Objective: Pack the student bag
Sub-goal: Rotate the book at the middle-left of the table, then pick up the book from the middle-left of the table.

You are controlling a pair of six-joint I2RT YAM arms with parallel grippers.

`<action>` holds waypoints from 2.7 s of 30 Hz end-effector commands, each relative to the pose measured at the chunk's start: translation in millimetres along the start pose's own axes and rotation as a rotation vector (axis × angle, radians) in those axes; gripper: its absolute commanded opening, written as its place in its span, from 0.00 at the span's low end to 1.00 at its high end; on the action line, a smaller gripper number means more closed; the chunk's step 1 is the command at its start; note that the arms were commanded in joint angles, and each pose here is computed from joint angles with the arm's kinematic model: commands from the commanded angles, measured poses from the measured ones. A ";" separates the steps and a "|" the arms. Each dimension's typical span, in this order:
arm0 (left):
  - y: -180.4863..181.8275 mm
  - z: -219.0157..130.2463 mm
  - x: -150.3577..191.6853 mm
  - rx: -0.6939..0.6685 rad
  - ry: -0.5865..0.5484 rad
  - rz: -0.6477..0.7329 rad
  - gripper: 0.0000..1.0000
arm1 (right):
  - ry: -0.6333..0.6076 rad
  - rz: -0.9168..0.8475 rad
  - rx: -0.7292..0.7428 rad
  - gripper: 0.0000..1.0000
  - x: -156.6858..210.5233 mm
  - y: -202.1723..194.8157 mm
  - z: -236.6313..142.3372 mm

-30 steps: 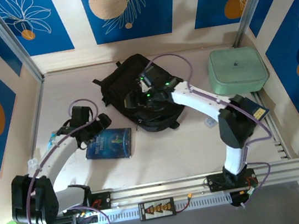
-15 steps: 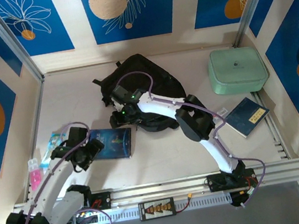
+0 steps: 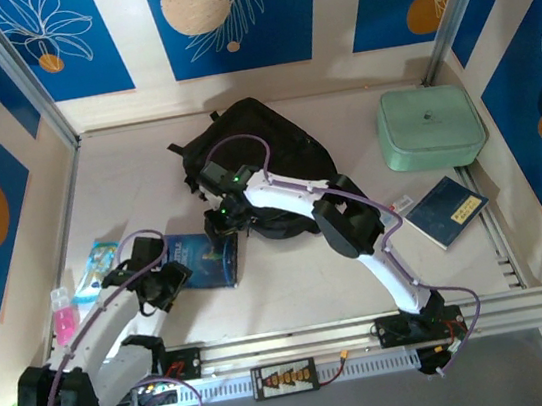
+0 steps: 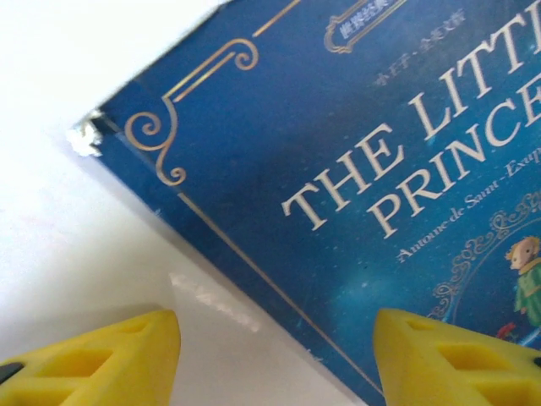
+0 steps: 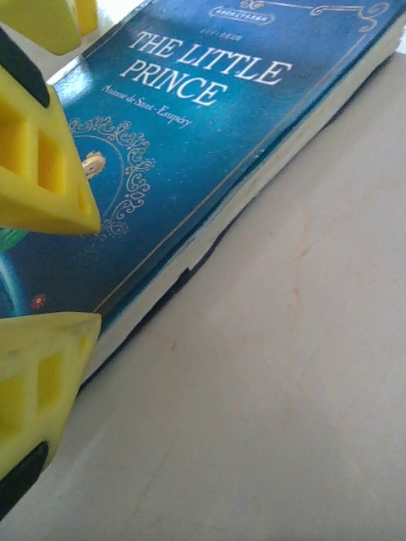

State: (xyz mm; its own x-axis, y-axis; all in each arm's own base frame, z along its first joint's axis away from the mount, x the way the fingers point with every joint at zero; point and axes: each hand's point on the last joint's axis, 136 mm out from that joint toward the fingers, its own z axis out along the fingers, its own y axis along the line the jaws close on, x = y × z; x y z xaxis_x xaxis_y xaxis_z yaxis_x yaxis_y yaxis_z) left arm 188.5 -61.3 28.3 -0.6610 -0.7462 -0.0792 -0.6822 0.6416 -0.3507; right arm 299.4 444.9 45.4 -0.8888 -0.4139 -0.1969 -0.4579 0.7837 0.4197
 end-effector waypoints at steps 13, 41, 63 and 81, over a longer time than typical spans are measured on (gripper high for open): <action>-24.9 16.8 -12.9 0.046 0.023 0.100 0.57 | 0.181 -0.034 0.015 0.29 81.8 -9.8 7.3; -47.1 30.2 -8.1 0.173 0.158 0.167 0.48 | -0.018 -0.159 0.007 0.46 21.4 17.5 -16.5; -73.2 17.9 -2.7 0.330 0.168 0.238 0.40 | 0.133 -0.112 0.074 0.28 55.4 -10.0 41.6; -128.6 -49.6 -5.8 0.637 0.084 0.316 0.33 | 0.156 -0.063 0.111 0.28 61.2 -25.8 51.4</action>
State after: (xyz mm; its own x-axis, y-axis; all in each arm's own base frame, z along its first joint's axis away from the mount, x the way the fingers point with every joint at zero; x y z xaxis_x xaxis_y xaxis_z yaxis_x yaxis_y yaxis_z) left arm 219.4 -92.5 42.6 -0.8107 -0.5846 -0.0331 -0.4687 0.6818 -0.5616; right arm 299.1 438.4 28.5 -0.8362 -0.4808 -0.2637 -0.5460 0.7750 0.3182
